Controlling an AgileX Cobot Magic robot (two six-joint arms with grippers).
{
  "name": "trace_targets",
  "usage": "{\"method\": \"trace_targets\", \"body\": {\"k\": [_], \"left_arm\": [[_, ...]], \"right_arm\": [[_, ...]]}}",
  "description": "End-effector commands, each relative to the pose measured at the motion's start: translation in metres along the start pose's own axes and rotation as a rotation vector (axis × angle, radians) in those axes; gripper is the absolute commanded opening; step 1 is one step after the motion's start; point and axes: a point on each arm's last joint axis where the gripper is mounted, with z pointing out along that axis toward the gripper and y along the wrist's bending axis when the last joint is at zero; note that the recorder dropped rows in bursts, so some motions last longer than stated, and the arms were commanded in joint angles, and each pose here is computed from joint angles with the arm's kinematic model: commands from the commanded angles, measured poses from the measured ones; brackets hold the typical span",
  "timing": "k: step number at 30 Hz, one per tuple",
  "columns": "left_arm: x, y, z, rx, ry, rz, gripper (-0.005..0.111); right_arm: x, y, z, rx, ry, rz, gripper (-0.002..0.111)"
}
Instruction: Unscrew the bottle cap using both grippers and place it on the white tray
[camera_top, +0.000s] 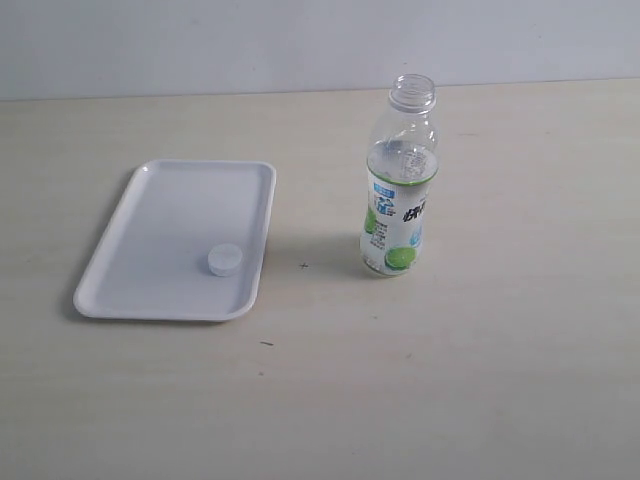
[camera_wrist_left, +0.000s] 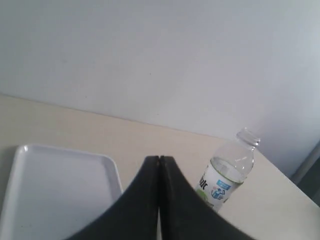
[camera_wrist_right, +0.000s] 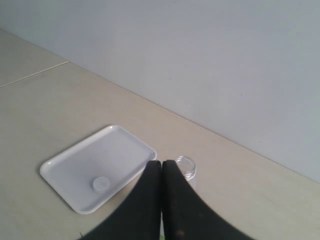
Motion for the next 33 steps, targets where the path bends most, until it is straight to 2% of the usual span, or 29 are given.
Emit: {"method": "trace_targets", "body": {"k": [1,3,4,5,7,9,10,13,18,21,33], "left_arm": [[0.008,0.004,-0.006,-0.007,-0.025,-0.023,0.000],[0.015,0.012,-0.006,-0.064,-0.015,-0.002,0.000],[0.017,0.016,-0.006,-0.096,-0.013,0.044,0.000],[0.018,0.019,-0.006,-0.122,-0.016,0.143,0.000],[0.019,0.028,-0.008,-0.204,-0.044,0.177,0.000],[0.026,0.038,-0.014,-0.318,0.022,0.175,0.000],[0.032,0.040,-0.018,-0.335,0.089,0.226,0.000],[0.041,0.040,-0.025,-0.336,0.179,0.306,0.000],[0.048,0.042,-0.030,-0.323,0.128,0.318,0.000],[0.051,0.044,-0.031,-0.334,0.163,0.313,0.000],[0.051,0.043,-0.031,-0.334,0.160,0.316,0.000]], "right_arm": [[0.000,-0.001,0.000,0.009,-0.008,-0.001,0.000],[0.000,-0.001,0.000,0.009,-0.008,-0.001,0.000],[0.000,-0.001,0.000,0.007,-0.008,0.000,0.000],[0.000,-0.001,0.000,0.007,-0.008,0.000,0.000],[0.000,-0.001,0.000,0.007,-0.008,0.000,0.000],[0.000,-0.001,0.000,0.007,-0.008,0.000,0.000],[0.000,-0.001,0.000,0.007,-0.008,0.000,0.000],[0.000,-0.001,0.000,0.005,-0.008,0.002,0.000],[0.000,-0.001,0.000,0.005,-0.008,0.002,0.000],[0.000,-0.001,0.000,0.005,-0.008,0.002,0.000],[0.000,0.000,0.000,0.004,-0.008,0.004,0.000]]}}
